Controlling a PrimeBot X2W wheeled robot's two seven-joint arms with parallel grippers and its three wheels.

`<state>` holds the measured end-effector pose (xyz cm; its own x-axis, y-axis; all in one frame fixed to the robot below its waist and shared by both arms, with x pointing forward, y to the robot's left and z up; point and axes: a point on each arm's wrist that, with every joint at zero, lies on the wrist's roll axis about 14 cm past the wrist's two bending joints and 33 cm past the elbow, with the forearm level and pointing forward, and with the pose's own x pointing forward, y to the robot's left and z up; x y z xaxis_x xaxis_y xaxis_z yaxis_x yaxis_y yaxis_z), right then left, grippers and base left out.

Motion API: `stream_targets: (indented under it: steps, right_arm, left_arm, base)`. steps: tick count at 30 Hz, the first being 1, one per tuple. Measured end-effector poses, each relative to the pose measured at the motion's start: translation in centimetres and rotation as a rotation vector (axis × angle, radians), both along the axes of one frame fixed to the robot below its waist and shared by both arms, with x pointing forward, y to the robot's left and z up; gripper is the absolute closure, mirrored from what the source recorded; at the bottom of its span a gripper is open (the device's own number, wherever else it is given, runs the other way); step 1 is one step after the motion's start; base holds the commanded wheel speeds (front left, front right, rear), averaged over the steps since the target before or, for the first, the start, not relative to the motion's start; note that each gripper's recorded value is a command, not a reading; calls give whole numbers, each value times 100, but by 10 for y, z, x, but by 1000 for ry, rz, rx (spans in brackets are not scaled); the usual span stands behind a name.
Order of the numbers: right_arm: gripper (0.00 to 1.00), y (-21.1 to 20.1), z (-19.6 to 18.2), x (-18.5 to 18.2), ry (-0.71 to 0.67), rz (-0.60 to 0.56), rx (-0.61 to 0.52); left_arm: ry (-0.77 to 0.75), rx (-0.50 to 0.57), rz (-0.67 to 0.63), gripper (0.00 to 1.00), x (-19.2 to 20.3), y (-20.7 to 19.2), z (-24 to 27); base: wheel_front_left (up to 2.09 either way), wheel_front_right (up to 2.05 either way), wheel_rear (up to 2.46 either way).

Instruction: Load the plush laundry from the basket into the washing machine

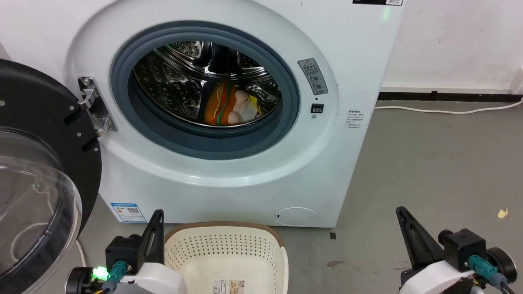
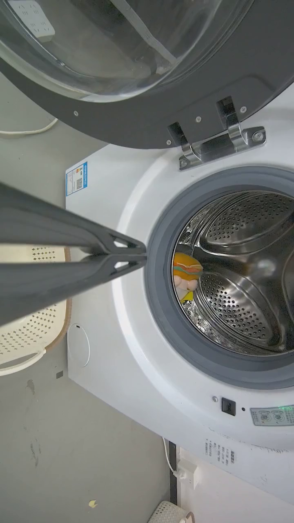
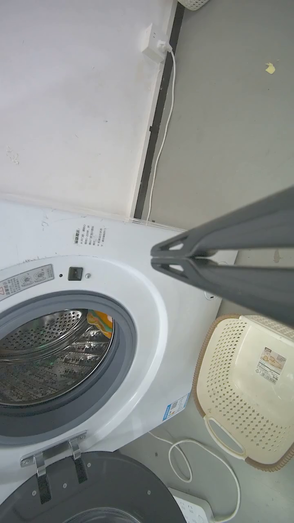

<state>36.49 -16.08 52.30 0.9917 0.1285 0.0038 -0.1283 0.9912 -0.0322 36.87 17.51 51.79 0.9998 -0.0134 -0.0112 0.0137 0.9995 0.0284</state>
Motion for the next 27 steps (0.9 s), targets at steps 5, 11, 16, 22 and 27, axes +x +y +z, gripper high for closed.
stream_targets:
  steps: [5, 11, 16, 22, 27]
  right_arm:
    - [100, 1, 1, 1, 4, 2, -6]
    - [100, 1, 1, 3, 10, 4, -10]
    - [100, 2, 0, 3, 19, 5, -12]
    - [100, 2, 0, 4, 21, 5, -12]
    - [100, 2, 0, 4, 21, 4, -12]
  left_arm:
    - [2, 6, 6, 100, 0, 1, 1]
    - [2, 9, 6, 100, 0, 1, 2]
    - [7, 17, 13, 100, 0, 2, 3]
    - [8, 20, 17, 100, 1, 3, 3]
    - [8, 20, 18, 100, 1, 3, 4]
  base:
    - [0, 0, 0]
    - [0, 0, 0]
    - [0, 0, 0]
    - [0, 0, 0]
    - [0, 0, 0]
